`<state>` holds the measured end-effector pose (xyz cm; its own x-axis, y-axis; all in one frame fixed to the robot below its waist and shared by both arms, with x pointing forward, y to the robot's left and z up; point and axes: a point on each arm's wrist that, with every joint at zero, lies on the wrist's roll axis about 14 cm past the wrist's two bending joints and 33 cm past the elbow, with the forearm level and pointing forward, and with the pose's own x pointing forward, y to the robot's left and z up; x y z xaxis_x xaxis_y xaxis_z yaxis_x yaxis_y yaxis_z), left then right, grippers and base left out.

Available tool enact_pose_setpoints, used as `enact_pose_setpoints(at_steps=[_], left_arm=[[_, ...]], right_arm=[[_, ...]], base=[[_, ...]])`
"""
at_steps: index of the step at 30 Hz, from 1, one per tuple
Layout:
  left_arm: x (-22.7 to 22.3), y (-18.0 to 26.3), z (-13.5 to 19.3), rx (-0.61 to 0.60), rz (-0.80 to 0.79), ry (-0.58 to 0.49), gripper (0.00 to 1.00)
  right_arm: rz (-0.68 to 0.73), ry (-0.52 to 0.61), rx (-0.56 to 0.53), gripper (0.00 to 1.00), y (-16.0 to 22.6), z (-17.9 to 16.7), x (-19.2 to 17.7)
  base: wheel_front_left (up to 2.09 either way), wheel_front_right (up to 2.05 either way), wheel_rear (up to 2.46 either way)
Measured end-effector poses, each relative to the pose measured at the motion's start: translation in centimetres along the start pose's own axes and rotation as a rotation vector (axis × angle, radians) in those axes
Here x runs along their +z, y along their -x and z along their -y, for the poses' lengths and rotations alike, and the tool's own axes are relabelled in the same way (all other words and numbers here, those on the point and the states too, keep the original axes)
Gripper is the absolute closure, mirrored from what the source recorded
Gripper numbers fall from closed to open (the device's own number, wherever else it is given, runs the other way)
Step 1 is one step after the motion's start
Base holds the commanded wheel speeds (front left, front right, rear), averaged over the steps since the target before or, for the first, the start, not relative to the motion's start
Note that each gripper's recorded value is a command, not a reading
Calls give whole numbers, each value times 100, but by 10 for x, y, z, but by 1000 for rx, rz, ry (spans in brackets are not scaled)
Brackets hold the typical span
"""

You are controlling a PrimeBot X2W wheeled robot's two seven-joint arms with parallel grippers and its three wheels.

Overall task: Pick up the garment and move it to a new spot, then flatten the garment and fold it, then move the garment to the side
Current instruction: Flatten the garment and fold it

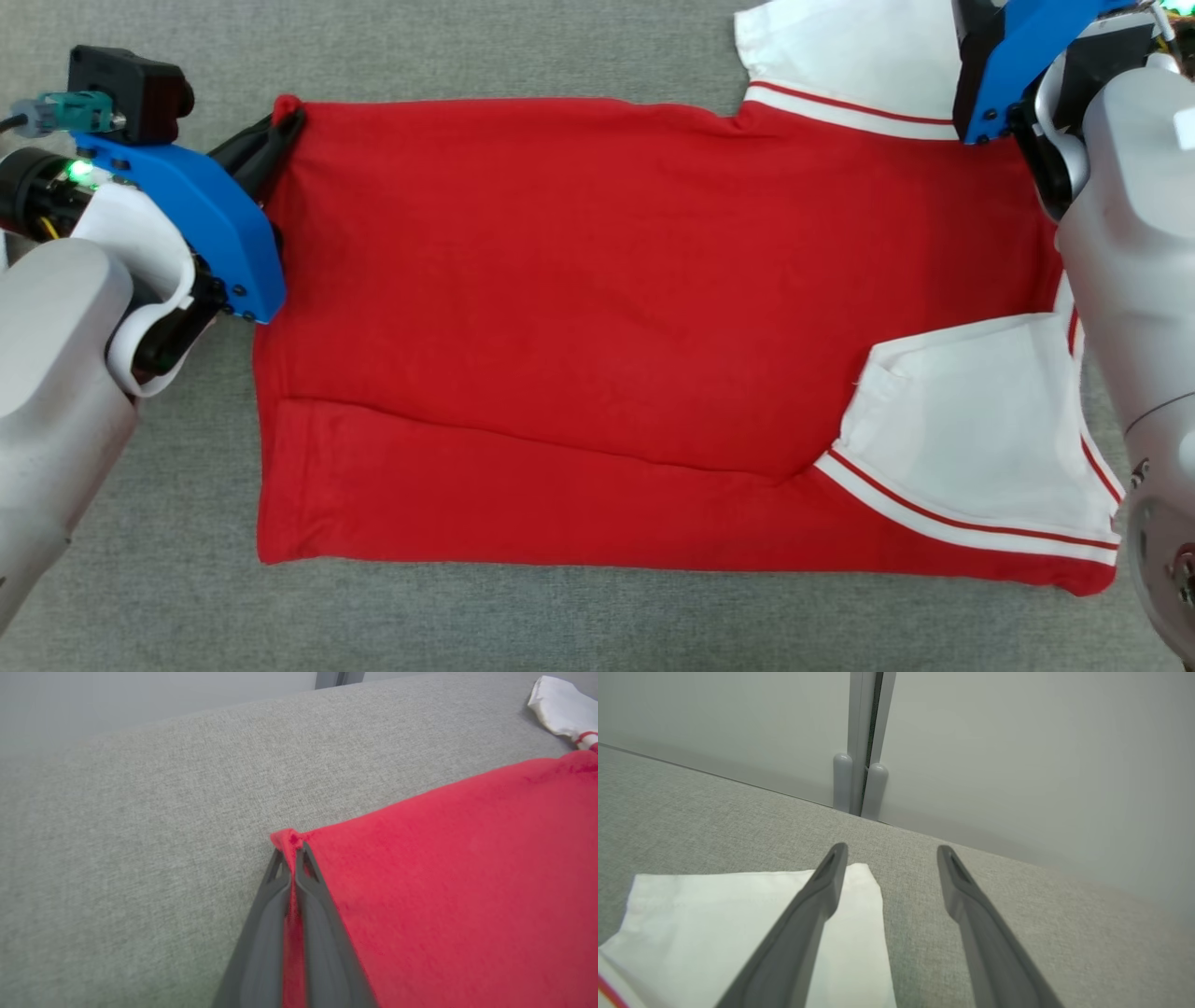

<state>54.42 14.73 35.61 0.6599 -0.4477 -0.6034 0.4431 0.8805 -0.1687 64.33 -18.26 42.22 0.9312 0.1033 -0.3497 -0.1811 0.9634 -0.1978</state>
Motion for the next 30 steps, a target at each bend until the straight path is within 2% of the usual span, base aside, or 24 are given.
enact_pose_setpoints(at_steps=[13,20,21,22,23,27,30], left_arm=[[2,3,6,-8,77,-42,100],[-2,4,2,3,83,-40,100],[-2,4,1,4,86,-39,100],[-2,4,1,5,87,-39,100],[-2,3,1,5,87,-39,100],[-2,1,0,7,90,-37,100],[0,0,1,6,101,-38,100]], right_arm=[[-246,26,36,0,-27,-12,-26],[-380,-29,48,0,-31,-20,-50],[-390,-34,49,29,-31,-20,-52],[-392,-48,49,67,-31,-21,-52],[-394,-56,50,100,-31,-22,-53],[-390,-93,64,100,-32,-29,-54],[-336,-84,59,100,-33,-27,-47]], base=[[0,0,0],[0,0,0],[0,0,0],[0,0,0],[0,0,0],[0,0,0],[0,0,0]])
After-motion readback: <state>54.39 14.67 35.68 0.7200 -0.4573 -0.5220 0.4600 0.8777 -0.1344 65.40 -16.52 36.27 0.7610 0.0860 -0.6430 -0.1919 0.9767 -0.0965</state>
